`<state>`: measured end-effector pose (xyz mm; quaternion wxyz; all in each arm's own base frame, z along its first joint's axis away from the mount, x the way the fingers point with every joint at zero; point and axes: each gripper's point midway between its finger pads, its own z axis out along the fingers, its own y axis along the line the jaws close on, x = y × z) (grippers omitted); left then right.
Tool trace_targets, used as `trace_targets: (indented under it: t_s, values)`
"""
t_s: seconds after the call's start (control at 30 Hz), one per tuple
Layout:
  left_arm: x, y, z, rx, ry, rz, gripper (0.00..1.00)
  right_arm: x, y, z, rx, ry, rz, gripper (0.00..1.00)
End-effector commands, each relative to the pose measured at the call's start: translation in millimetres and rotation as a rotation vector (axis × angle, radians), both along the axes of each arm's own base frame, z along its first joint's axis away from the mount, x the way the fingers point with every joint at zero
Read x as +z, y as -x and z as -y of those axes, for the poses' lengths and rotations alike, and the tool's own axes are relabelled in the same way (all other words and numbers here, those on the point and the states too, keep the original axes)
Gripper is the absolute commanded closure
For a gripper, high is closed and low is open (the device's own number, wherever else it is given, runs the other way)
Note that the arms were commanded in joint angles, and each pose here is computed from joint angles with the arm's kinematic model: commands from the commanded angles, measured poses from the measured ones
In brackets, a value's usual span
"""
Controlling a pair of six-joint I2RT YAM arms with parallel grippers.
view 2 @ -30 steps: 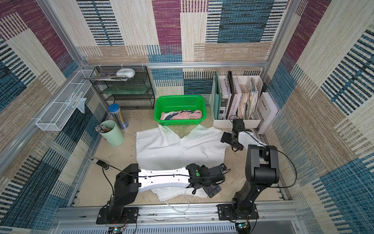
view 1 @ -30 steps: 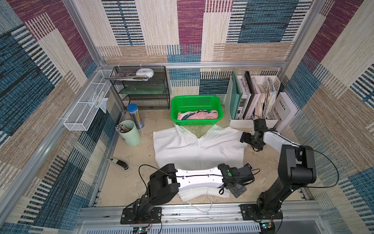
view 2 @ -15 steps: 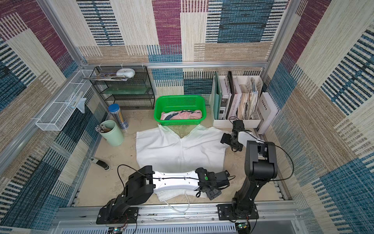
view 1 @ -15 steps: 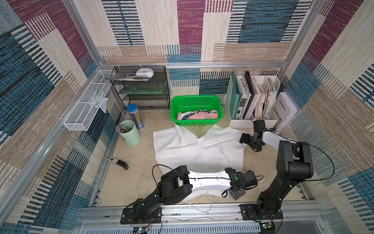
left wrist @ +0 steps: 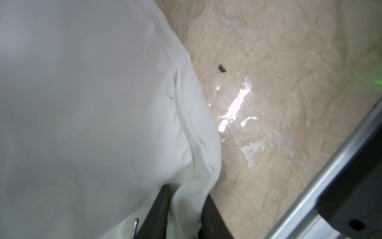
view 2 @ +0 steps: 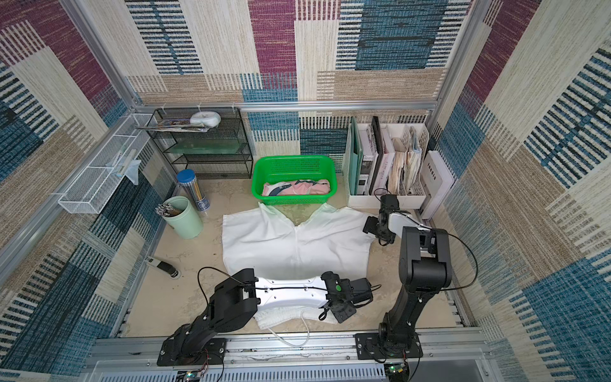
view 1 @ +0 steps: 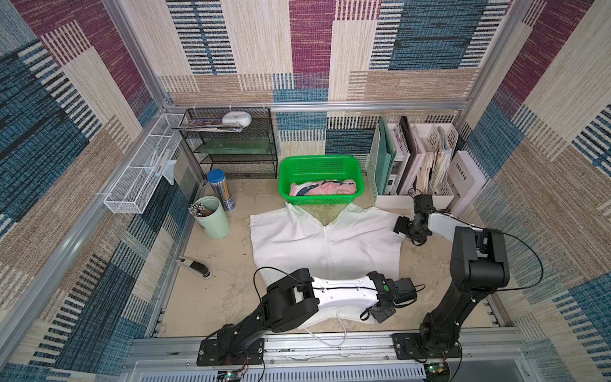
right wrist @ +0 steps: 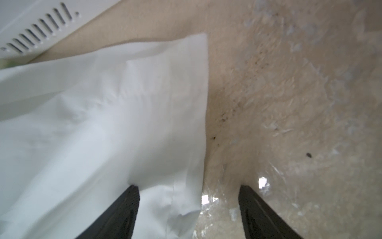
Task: Roll up the shorts
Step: Fold the shorts at the center of the board.
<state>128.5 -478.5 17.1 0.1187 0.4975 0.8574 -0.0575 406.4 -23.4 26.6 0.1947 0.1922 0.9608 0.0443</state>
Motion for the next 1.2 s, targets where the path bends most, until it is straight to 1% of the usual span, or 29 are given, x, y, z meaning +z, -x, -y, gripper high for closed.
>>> trace_targets:
  t_s: [0.0, 0.03, 0.07, 0.17, 0.3, 0.4, 0.47, 0.6, 0.7, 0.83, 1.03, 1.13, 1.17]
  values:
    - [-5.4, 5.8, -2.9, -0.011, -0.017, -0.041, 0.9, -16.1, 16.0, -0.9, 0.006, 0.002, -0.085, 0.24]
    - [-5.3, 6.2, -2.8, -0.011, -0.016, -0.043, 0.96, -17.1, 16.8, 0.4, 0.005, 0.007, -0.09, 0.25]
    - [-6.2, 6.6, -2.8, -0.011, -0.017, -0.046, 1.0, -18.2, 17.6, 1.0, 0.006, 0.012, -0.095, 0.26]
    - [-5.2, 7.1, -2.6, -0.013, -0.016, -0.048, 1.0, -19.9, 18.9, -0.1, 0.017, 0.016, -0.105, 0.31]
    - [-1.2, 6.5, -1.9, -0.019, -0.006, -0.041, 1.0, -18.7, 16.7, -6.9, 0.02, -0.017, -0.084, 0.45]
    - [3.7, 6.2, 0.0, -0.03, 0.007, -0.037, 1.0, -23.2, 17.8, -12.5, 0.028, -0.051, -0.083, 0.61]
    - [4.5, 6.1, 0.5, -0.035, 0.01, -0.035, 1.0, -27.4, 19.7, -13.8, 0.029, -0.056, -0.094, 0.65]
    - [9.0, 6.7, 2.5, -0.051, 0.032, -0.027, 1.0, -27.1, 18.1, -13.3, 0.023, -0.055, -0.081, 0.84]
    - [15.1, 5.3, 2.8, -0.055, 0.052, -0.012, 1.0, -23.9, 16.4, -12.8, 0.022, -0.052, -0.068, 1.0]
    - [18.3, 4.8, 3.2, -0.059, 0.054, -0.007, 1.0, -13.7, 15.7, -9.1, 0.016, -0.031, -0.043, 1.0]
    - [33.5, 0.9, 7.8, -0.062, 0.087, 0.019, 1.0, 26.8, 8.9, -9.9, 0.031, -0.027, 0.053, 1.0]
    - [51.1, -3.0, 12.0, -0.064, 0.137, 0.051, 1.0, 56.7, 4.0, -23.6, 0.082, -0.086, 0.125, 1.0]
    - [59.6, -4.0, 13.9, -0.071, 0.161, 0.064, 1.0, 70.9, 1.4, -35.7, 0.145, -0.132, 0.161, 1.0]
